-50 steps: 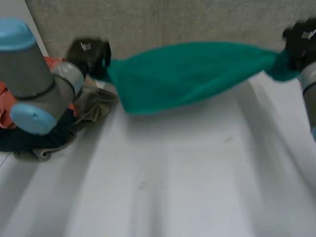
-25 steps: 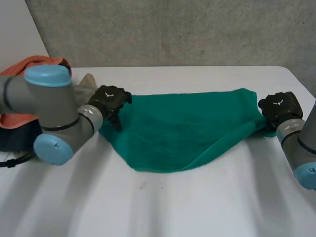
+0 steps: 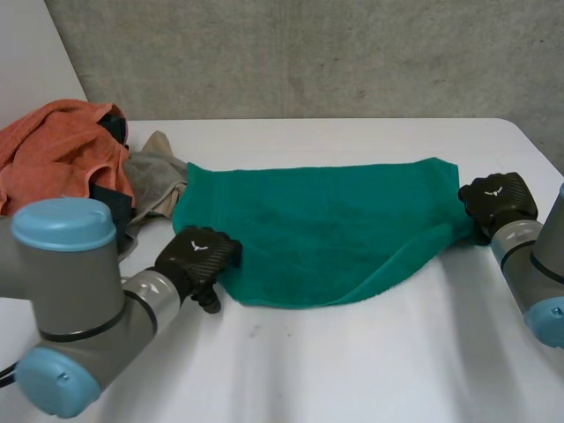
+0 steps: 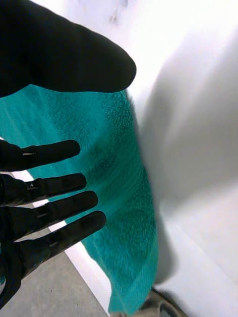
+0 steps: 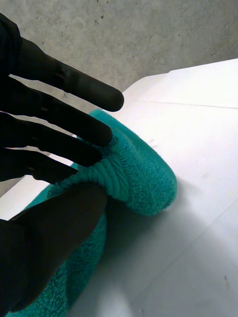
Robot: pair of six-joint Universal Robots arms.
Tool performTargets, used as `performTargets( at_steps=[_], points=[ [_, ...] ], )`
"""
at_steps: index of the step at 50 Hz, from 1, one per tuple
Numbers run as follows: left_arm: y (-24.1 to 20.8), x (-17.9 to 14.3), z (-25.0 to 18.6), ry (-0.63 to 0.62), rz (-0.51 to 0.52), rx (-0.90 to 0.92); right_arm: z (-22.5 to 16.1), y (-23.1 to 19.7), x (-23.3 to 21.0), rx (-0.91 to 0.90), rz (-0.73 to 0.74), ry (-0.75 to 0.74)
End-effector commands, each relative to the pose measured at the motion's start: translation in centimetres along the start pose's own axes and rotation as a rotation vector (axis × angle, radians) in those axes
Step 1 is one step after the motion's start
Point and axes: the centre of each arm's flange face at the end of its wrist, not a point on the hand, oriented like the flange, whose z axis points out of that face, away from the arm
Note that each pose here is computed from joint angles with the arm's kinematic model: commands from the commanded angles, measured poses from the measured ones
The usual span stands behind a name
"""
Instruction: Fold the laundry.
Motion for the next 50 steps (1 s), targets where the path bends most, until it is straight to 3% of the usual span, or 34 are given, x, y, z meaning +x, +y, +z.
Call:
performTargets(
  at_steps=[1, 13, 22, 28, 36, 40, 44, 50],
  points=[
    [0.6, 0.3, 2.7, 0.01, 0.005, -0.002, -0.2, 0.3, -0.2, -0.01, 0.0, -0.006],
    [0.5, 0.6, 6.3, 0.018, 0.018, 0.019, -0.2, 0.4, -0.1, -0.015, -0.001, -0.004],
    [-0.9, 0.0, 6.7, -0.006, 0.02, 0.05, -0.7, -0.8, 0.8, 0.007, -0.015, 0.022],
    [-8.8, -3.9, 0.1, -0.131, 0.007, 0.195, -4.5, -4.9, 3.7, -0.009, -0.106, 0.009],
    [-11.6, -6.0, -5.6, -0.168, 0.045, 0.148, -10.1, -9.6, 7.2, -0.057, -0.241, -0.023],
    [-10.2, -5.4, -6.7, -0.123, 0.104, 0.017, -12.3, -9.2, 6.8, -0.157, -0.321, -0.143],
    [-7.6, -4.6, -4.9, -0.078, 0.174, -0.085, -12.8, -8.5, 5.9, -0.196, -0.342, -0.231],
    [-4.5, -4.7, 0.5, -0.068, 0.205, -0.12, -9.5, -5.5, 3.4, -0.265, -0.327, -0.324]
  ],
)
